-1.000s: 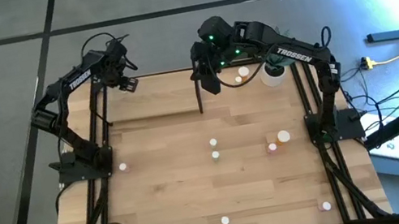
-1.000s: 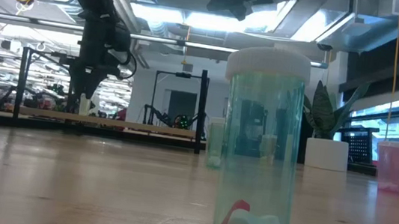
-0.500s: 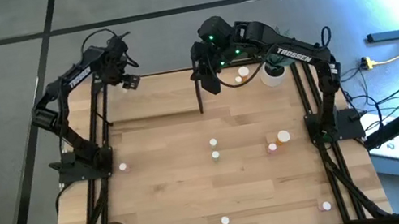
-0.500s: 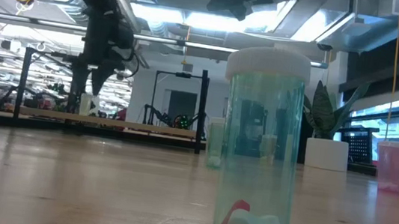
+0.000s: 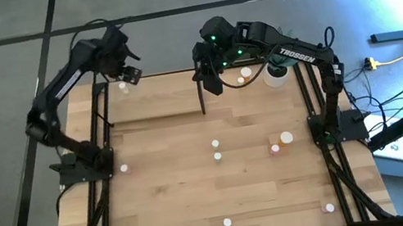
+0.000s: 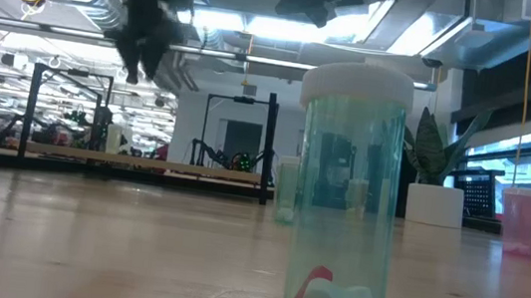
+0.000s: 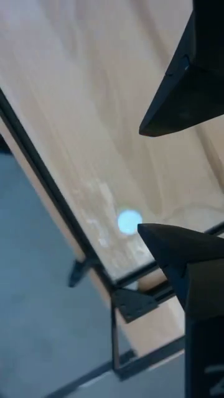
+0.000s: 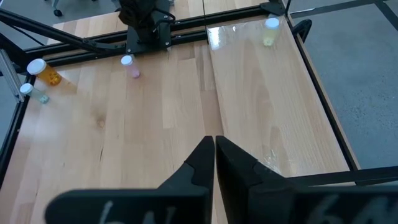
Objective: Pick and place medicine bottles onto shelf by color
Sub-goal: Put the top green pill bottle on the shelf
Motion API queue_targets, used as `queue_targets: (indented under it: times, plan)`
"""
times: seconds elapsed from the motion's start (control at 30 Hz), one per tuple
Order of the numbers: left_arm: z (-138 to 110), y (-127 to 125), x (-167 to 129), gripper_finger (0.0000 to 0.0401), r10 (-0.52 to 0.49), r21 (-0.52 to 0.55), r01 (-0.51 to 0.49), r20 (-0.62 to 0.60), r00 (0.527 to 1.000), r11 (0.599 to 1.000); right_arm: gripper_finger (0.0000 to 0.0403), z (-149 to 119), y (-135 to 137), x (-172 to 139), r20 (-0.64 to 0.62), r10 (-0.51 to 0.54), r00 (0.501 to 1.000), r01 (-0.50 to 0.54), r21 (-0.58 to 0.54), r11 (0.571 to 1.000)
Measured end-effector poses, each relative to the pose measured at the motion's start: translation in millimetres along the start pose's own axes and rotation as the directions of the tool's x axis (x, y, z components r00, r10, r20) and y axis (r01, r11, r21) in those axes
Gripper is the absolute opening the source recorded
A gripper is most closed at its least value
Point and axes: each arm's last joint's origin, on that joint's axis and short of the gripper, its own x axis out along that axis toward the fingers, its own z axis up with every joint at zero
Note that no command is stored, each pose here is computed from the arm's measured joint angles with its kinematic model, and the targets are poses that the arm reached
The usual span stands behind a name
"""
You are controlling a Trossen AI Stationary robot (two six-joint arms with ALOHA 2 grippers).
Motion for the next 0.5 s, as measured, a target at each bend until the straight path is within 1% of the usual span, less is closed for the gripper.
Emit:
queue_targets:
  times: [0.17, 0.27, 0.4, 0.5]
  plan:
    - [-35.6, -17.0, -58.3, 0.0234, -0.077, 0.094, 0.063, 0.159, 0.984, 0.994, 0.0019, 0.0, 0.0, -0.1, 0.0, 0.0, 1.0, 0.0, 0.0, 1.0]
    - [-59.9, -26.6, -85.3, 0.0234, -0.145, 0.144, 0.115, 0.219, 0.965, 0.983, 0.0019, 0.0, -0.1, 0.0, 0.0, 0.0, 1.0, 0.0, 0.001, 1.0]
    - [-88.6, -38.2, -110.3, 0.0234, -0.248, 0.22, 0.193, 0.257, 0.934, 0.956, 0.0019, 0.0, 0.0, -0.1, 0.0, 0.0, 1.0, 0.0, 0.0, 1.0]
    - [-105.9, -47.4, -120.3, 0.0234, -0.323, 0.278, 0.251, 0.254, 0.912, 0.927, 0.0019, 0.0, 0.0, -0.1, 0.0, 0.0, 1.0, 0.0, 0.002, 1.0]
